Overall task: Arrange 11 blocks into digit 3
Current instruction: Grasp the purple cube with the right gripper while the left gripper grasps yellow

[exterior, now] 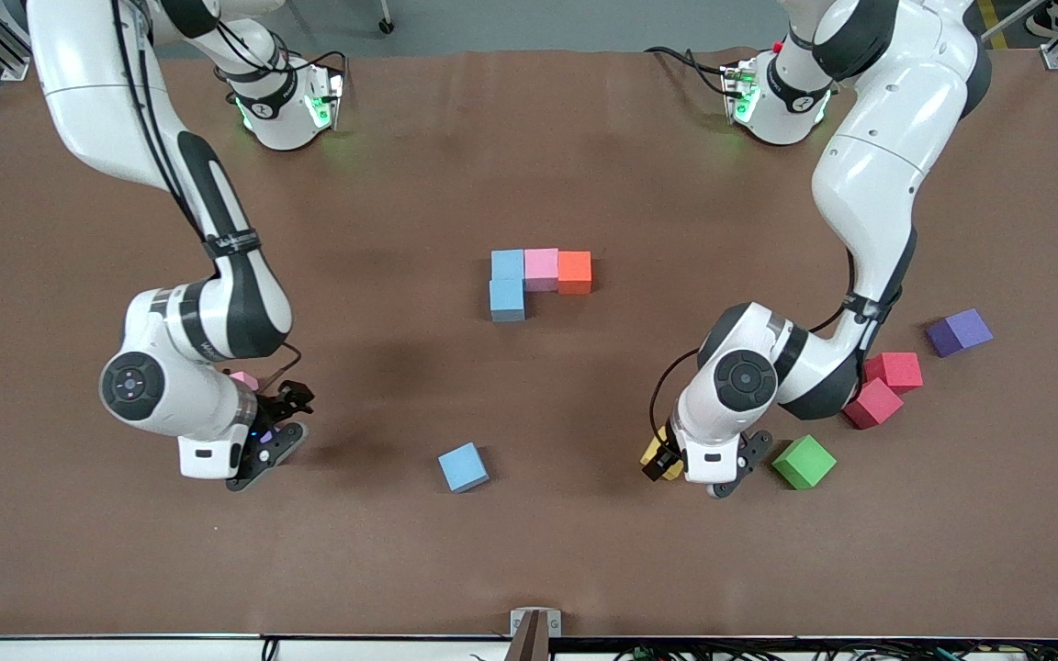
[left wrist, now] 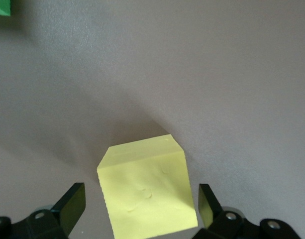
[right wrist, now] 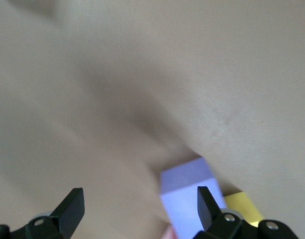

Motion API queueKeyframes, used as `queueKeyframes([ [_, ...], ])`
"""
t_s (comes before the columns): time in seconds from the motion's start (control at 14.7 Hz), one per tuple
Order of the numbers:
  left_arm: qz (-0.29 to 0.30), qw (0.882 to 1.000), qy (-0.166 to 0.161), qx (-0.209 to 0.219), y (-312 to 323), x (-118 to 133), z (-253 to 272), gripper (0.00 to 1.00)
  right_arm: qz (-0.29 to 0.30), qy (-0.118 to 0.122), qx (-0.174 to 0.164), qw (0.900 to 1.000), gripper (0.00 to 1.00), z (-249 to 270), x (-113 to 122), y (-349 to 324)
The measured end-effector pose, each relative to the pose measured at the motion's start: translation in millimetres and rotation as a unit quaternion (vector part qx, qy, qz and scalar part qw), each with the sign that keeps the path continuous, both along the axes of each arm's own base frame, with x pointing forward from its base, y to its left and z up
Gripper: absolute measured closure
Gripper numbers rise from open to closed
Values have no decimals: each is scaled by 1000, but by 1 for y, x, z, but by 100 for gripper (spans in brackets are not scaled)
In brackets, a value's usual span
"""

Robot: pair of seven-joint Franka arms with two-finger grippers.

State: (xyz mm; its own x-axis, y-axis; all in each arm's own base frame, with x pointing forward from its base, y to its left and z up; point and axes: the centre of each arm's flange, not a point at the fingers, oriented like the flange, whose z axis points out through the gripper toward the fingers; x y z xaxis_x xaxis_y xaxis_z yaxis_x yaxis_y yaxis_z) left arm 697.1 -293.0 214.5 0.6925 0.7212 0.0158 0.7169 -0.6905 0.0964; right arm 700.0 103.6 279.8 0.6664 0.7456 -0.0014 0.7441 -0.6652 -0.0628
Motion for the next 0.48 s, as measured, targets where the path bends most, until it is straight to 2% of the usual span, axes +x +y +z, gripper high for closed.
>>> queueKeyframes([
  [0.27,18,1000,-5,-2,6,3,-14,3,103,-19,-8,994,0,-3,7,-35],
  [0.34,18,1000,-4,-2,5,2,-16,11,116,-23,-8,993,0,-6,8,-41],
  [0.48,19,1000,-6,-3,4,3,-14,33,126,-32,-10,991,0,-17,7,-51],
])
